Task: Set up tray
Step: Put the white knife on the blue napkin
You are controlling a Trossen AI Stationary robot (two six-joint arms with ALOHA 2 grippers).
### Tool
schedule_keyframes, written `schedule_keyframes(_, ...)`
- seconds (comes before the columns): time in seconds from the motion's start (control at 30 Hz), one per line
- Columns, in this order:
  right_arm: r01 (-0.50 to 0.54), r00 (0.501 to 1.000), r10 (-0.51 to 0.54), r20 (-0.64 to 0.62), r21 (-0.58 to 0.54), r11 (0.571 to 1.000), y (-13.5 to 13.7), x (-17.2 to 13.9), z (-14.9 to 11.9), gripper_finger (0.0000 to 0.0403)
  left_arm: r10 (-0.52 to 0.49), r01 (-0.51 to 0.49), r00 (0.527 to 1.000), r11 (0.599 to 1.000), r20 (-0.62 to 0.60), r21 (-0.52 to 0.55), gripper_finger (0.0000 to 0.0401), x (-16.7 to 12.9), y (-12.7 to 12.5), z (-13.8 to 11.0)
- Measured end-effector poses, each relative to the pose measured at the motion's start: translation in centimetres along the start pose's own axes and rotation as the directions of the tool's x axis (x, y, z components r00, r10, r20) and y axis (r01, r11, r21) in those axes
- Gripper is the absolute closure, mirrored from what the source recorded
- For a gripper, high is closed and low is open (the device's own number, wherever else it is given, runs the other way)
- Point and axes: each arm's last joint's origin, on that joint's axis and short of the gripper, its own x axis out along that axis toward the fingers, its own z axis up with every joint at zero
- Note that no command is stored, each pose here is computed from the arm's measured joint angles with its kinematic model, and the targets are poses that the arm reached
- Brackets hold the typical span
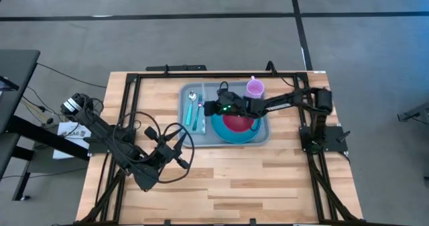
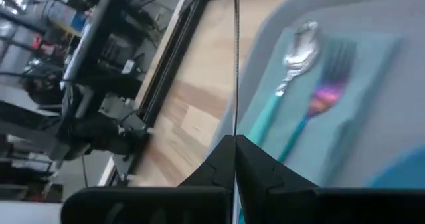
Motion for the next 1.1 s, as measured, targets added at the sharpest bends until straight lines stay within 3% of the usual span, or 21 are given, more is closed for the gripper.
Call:
schedule_keyframes(0.1,0.012,1.0,-0.011,0.012,-0.049,0.999,-0.1,1.8,0.4,0.0403,0.0,0.0,1.0,1.0,0.0,-0.001,0.0318,0.0,0.0,0.0)
schedule_keyframes(0.23,0.011,1.0,-0.011,0.012,0.016,1.0,-0.3,3.4,2.1,0.0403,0.0,0.0,1.0,1.0,0.0,0.003,0.0318,0.0,0.0,0.0)
schedule_keyframes(0.57,0.233,0.971,-0.235,-0.045,-0.049,0.971,-0.7,3.2,1.6,0.0403,0.0,0.0,1.0,1.0,0.0,0.01,0.0318,0.0,0.0,-0.1)
schedule_keyframes(0.8,0.187,0.982,-0.187,-0.006,-0.012,0.982,-0.1,3.3,2.0,0.0403,0.0,0.0,1.0,1.0,0.0,-0.011,0.0318,0.0,0.0,-0.1)
schedule_keyframes(1.1,0.226,0.974,-0.226,-0.016,0.004,0.974,-0.8,3.3,2.4,0.0403,0.0,0.0,1.0,1.0,0.0,-0.014,0.0318,0.0,0.0,-0.1)
